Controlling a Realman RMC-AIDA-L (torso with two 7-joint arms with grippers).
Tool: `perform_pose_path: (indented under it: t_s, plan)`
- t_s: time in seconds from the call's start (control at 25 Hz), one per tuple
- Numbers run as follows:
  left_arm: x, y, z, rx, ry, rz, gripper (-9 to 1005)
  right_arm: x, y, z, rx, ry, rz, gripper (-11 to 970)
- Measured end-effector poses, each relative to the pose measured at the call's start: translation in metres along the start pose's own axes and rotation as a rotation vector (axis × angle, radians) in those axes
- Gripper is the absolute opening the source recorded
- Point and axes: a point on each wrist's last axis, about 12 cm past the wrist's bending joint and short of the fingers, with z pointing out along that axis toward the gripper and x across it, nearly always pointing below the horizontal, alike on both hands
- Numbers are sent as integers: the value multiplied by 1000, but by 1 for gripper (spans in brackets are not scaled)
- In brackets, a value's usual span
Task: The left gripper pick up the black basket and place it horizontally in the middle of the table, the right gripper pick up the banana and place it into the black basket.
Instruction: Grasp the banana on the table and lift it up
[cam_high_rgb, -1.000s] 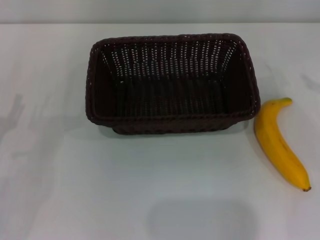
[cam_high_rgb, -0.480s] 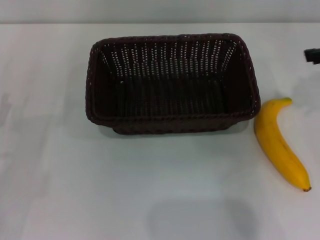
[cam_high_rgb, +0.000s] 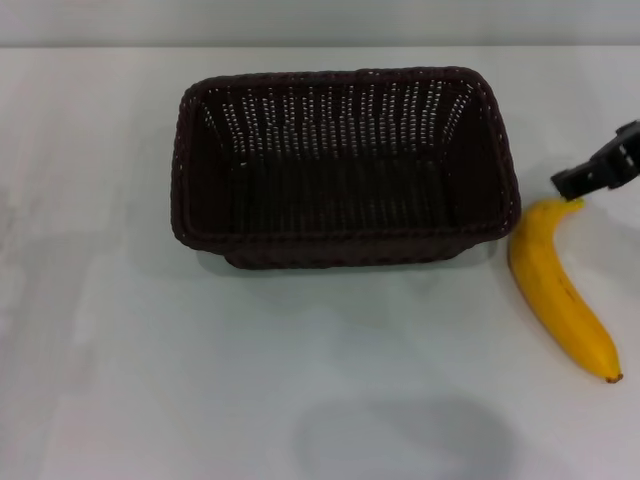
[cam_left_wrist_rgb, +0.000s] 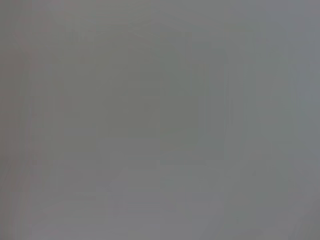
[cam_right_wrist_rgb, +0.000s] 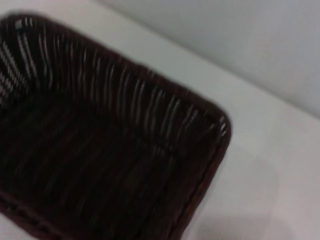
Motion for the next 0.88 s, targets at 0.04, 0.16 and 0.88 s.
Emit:
perform_pose_path:
  t_s: [0.04,0.16,0.88]
  plan:
    - [-1,0,0,-4,-5,0,872,-1,4,1,4,11,-1,854]
    - [-2,1,3,-7,-15,-1,872,-5,18,2,2,51,3,853]
    - [0,-3,24,-23,11,-4,872,17,32,69,-46,224,129,844]
